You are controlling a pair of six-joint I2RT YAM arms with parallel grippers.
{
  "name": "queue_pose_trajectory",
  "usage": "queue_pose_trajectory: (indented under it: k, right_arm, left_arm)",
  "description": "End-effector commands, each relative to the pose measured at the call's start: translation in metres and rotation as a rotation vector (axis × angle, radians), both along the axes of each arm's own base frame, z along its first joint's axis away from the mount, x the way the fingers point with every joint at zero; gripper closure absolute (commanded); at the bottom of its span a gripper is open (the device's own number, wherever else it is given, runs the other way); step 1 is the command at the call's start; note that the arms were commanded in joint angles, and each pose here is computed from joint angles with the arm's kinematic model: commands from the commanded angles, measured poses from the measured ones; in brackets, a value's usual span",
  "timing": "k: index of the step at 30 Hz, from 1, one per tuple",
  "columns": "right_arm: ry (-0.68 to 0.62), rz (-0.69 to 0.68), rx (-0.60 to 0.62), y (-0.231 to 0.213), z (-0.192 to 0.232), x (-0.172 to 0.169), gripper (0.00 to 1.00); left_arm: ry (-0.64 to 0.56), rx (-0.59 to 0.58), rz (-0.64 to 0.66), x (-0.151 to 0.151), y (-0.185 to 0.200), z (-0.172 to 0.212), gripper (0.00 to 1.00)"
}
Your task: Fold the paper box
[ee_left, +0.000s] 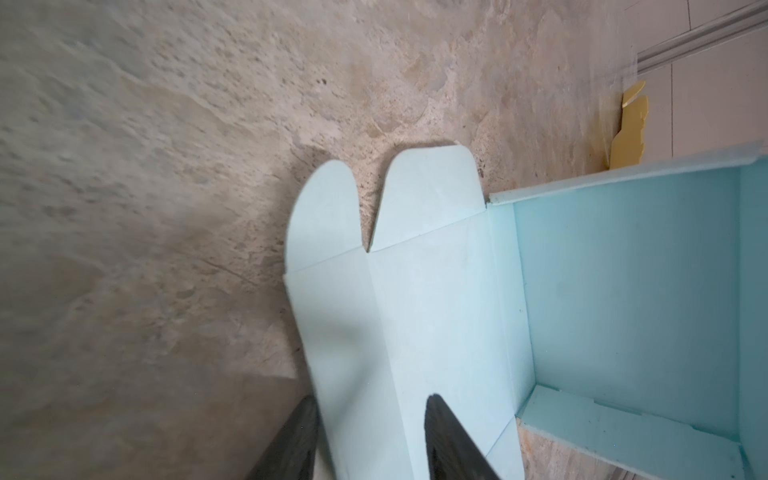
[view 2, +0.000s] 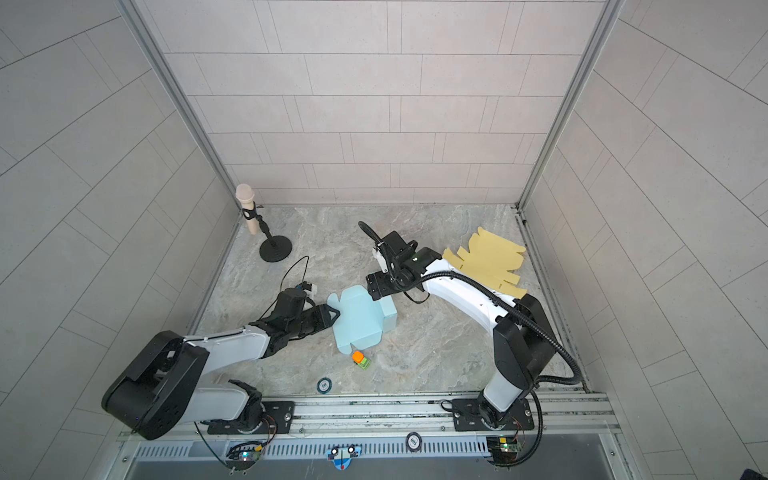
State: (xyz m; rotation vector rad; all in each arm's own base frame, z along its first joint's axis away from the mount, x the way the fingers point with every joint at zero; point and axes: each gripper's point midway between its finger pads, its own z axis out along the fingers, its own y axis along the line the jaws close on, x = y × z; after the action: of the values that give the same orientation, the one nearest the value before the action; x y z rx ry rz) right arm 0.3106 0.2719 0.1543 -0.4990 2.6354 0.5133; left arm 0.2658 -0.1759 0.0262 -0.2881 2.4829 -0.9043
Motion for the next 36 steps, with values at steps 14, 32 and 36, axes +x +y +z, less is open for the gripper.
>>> queue_pose_trajectory:
  k: [14, 32, 36]
  right_arm:
    - [0.059, -0.016, -0.001, -0.004, -0.026, -0.013, 0.16]
    - [0.032, -0.045, -0.006, -0.019, -0.019, -0.013, 0.16]
    - [0.021, -0.051, 0.003, -0.023, -0.014, -0.015, 0.16]
  left_arm:
    - [-0.007, -0.158, 0.019, 0.009, -0.027, 0.014, 0.63]
    - [-0.028, -0.171, 0.046, 0.017, -0.033, 0.041, 0.87]
    - [-0.036, -0.144, 0.048, 0.019, -0.030, 0.052, 0.89]
